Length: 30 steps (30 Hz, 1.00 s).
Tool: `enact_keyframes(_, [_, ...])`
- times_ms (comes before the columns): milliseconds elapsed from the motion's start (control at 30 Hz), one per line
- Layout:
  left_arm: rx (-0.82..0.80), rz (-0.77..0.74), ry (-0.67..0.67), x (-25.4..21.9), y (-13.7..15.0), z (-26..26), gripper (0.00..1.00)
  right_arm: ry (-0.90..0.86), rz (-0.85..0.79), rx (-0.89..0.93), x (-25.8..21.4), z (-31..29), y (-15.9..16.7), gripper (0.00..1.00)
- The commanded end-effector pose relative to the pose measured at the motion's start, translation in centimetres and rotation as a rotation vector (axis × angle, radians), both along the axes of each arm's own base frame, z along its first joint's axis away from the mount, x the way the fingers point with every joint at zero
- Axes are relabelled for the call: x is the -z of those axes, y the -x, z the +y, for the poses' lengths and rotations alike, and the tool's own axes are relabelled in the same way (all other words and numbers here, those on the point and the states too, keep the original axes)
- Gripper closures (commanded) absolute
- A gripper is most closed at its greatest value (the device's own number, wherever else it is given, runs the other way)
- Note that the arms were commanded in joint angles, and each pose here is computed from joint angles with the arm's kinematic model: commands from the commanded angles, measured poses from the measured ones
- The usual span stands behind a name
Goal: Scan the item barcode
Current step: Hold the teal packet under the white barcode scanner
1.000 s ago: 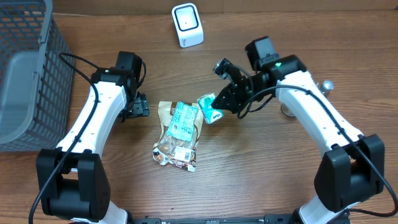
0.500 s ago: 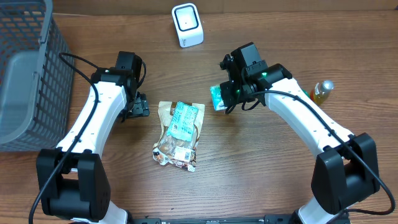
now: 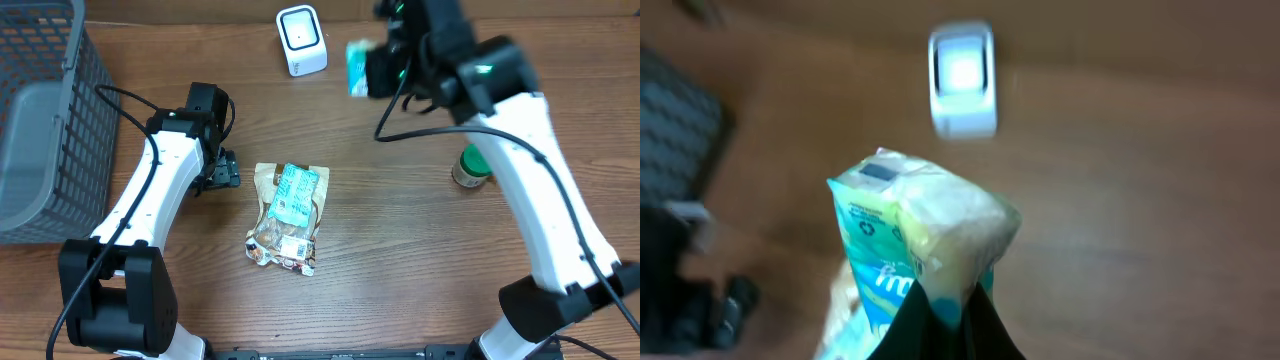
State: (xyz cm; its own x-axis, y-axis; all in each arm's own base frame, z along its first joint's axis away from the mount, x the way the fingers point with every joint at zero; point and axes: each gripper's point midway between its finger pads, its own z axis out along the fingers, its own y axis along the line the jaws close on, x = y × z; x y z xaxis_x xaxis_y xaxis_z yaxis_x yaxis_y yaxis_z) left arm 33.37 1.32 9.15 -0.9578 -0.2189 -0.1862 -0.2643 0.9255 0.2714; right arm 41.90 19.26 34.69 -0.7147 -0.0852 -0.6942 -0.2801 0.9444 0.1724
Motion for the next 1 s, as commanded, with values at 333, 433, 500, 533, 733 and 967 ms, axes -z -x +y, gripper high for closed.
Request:
enact_keyframes(333, [-0.016,-0.043,-0.006,-1.1,-0.5,0.2,0.01,-0.011,-0.285,0.055,-5.3,0.6,-5.3,0.96])
enact_keyframes(433, [-0.016,-0.043,-0.006,-1.1,-0.5,0.2,0.01,0.000,-0.263,0.054,-2.6,1.6,-7.4,0.96])
enact_keyframes(500, [-0.015,-0.043,-0.006,-1.1,-0.5,0.2,0.00,0.009,-0.243,0.053,-0.4,2.3,-9.1,0.96])
enact_keyframes(533, [-0.016,-0.043,-0.006,-1.1,-0.5,0.2,0.01,0.014,-0.233,0.052,0.9,2.7,-10.0,0.96])
enact_keyframes(733, [-0.016,-0.043,-0.006,-1.1,-0.5,0.2,0.01,0.147,-0.217,-0.052,8.4,4.9,-14.1,0.96])
enact_keyframes(967, [-0.016,-0.043,-0.006,-1.1,-0.5,0.2,0.00,0.475,-0.371,-0.336,15.7,7.0,-18.9,0.96])
